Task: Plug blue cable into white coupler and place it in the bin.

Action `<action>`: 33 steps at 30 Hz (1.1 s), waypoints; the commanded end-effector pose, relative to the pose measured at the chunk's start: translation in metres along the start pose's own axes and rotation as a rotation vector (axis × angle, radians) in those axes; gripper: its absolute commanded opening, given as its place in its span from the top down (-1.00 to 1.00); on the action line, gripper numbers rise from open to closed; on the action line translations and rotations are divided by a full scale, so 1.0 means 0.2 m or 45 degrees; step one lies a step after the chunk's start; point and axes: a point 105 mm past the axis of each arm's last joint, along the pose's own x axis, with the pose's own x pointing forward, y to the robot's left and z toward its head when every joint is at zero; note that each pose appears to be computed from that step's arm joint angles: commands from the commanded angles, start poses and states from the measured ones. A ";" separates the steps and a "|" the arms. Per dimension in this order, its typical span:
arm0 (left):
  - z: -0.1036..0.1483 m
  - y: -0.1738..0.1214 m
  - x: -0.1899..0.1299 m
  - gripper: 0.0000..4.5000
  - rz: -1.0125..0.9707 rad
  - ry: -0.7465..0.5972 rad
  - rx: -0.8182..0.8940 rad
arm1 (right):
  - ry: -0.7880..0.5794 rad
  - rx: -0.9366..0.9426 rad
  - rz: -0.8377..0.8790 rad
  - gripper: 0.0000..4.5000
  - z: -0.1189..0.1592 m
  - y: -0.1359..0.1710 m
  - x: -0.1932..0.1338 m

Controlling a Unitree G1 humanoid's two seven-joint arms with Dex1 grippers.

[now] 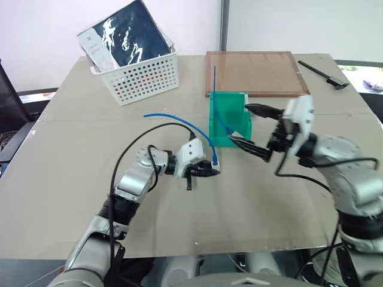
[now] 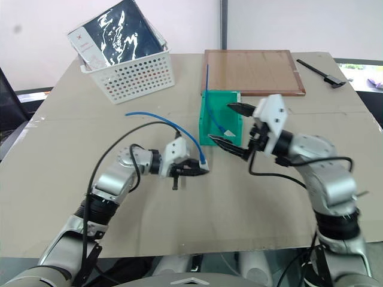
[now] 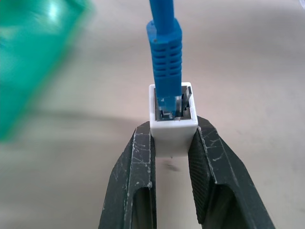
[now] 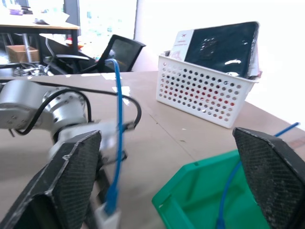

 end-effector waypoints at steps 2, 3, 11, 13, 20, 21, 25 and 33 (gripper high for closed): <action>0.27 0.11 0.00 0.85 0.168 -0.142 -0.175 | 0.180 -0.062 -0.216 -0.97 -0.08 0.02 -0.20; 0.33 0.15 0.01 0.85 0.181 -0.131 -0.267 | 0.249 -0.059 -0.284 -0.97 -0.14 0.02 -0.26; 0.56 0.40 0.12 0.85 0.358 -0.102 -0.557 | 0.373 -0.026 -0.573 -0.97 -0.25 0.07 -0.47; 0.59 0.43 0.19 0.85 0.357 -0.095 -0.600 | 0.376 -0.029 -0.605 -0.97 -0.26 0.08 -0.49; 0.60 0.51 0.32 -0.18 0.411 -0.003 -0.697 | 0.359 -0.036 -0.639 -1.00 -0.25 0.09 -0.48; 0.61 0.52 0.31 -0.43 0.410 -0.001 -0.698 | 0.356 -0.037 -0.638 -1.00 -0.24 0.09 -0.47; 0.64 0.51 0.23 -0.97 0.364 -0.010 -0.734 | 0.349 -0.040 -0.637 -1.00 -0.24 0.09 -0.46; 0.64 0.36 -0.09 -0.97 0.397 -0.288 -0.452 | 0.323 -0.012 -0.624 -1.00 -0.27 0.04 -0.46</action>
